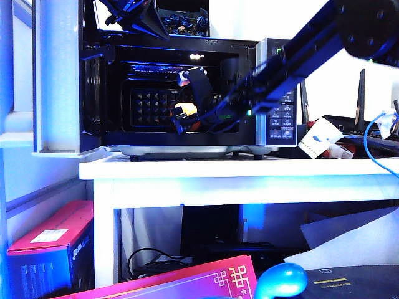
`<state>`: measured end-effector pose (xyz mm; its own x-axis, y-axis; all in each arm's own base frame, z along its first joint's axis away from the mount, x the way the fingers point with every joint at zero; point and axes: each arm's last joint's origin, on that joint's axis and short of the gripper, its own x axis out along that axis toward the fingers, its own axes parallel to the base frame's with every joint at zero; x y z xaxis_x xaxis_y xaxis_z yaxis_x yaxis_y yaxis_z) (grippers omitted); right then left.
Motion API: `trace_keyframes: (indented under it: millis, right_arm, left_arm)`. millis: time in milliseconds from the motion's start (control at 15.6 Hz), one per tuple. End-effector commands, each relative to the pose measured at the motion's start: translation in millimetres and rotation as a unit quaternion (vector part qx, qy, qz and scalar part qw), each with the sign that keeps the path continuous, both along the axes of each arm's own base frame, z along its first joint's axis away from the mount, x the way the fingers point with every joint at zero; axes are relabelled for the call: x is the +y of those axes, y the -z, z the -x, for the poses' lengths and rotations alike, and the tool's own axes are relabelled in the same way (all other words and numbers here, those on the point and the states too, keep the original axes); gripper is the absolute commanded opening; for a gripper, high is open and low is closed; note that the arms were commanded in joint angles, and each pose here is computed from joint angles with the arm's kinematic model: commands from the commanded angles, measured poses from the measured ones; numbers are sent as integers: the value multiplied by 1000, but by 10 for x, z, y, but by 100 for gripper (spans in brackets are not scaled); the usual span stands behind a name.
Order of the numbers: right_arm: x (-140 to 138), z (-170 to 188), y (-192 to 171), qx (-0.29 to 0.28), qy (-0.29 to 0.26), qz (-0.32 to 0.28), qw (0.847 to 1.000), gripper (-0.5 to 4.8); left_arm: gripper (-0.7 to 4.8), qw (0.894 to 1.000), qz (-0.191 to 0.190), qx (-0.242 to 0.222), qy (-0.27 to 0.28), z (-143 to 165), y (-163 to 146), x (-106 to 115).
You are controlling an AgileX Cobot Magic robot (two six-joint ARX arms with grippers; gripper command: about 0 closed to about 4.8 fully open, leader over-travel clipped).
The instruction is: Open the microwave door, place the orange inside the microwave, then close the microwave door.
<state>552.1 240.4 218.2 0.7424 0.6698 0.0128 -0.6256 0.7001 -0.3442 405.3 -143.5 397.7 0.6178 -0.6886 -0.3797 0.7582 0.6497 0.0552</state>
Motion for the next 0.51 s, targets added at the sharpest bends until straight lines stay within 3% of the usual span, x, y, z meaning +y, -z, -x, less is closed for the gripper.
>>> trace_keyframes:
  millis: [64, 514]
  right_arm:
    - [-15, 88, -343, -5, 15, 7, 1000, 479]
    - [-90, 288, -522, 134, 19, 74, 988, 479]
  left_arm:
    - [-5, 1000, 6, -10, 2, 25, -72, 5]
    - [-5, 1000, 7, -13, 2, 23, -76, 4]
